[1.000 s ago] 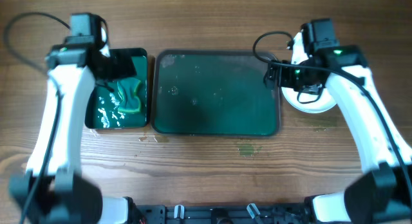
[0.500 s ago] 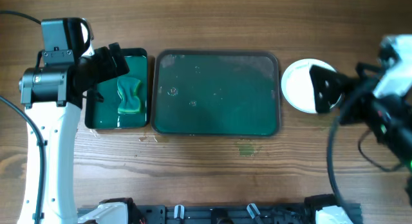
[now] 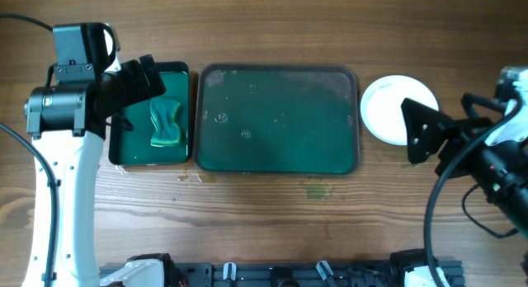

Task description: Clean dirty plates on tray and stack at the side

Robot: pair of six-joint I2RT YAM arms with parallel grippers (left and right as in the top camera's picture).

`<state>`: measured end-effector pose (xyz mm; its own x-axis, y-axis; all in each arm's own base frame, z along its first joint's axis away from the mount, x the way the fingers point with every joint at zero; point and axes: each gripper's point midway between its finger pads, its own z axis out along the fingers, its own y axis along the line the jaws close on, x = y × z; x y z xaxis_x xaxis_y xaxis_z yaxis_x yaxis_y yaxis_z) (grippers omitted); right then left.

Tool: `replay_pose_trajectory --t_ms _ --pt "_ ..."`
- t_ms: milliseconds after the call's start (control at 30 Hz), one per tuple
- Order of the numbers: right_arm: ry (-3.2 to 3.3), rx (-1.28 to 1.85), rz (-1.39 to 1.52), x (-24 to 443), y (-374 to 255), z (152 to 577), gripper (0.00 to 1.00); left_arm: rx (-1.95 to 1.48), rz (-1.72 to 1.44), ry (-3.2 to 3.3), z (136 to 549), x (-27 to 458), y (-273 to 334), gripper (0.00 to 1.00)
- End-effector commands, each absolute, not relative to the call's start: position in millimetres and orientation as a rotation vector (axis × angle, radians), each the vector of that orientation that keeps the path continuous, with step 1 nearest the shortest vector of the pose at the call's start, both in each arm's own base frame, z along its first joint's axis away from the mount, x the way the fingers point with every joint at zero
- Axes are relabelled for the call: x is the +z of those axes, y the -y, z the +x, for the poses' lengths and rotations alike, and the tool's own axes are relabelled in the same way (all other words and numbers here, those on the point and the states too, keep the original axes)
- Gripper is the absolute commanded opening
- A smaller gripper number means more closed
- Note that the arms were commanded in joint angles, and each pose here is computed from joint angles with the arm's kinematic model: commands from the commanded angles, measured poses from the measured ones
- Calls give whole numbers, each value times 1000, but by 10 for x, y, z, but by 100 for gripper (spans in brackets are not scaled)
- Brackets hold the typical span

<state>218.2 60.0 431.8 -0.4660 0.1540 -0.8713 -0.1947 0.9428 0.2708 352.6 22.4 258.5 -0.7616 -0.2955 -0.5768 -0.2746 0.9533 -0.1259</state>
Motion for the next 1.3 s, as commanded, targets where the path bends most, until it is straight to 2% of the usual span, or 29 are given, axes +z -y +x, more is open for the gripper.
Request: replay_pose_trajectory --t_ms 0,267,633,1000,1133,1267 --pt "-1987 408 -36 4183 -593 2098 100 -45 -399 -2467 3525 2621 -234 100" --pt "-1686 273 70 3955 -245 2099 100 -45 -399 -2467 3525 2621 -234 100" --pt "-1436 271 33 2892 -216 2311 100 -45 -399 -2467 3525 2621 -234 100" --pt "-1395 255 76 2267 -140 2398 100 -45 -399 -2467 3525 2621 -234 100" --pt "-1551 337 179 1794 -142 2459 100 -45 -399 -2467 3525 2621 -234 100" --pt "-1565 344 202 1757 -129 2464 100 -45 -399 -2467 3525 2621 -234 100"
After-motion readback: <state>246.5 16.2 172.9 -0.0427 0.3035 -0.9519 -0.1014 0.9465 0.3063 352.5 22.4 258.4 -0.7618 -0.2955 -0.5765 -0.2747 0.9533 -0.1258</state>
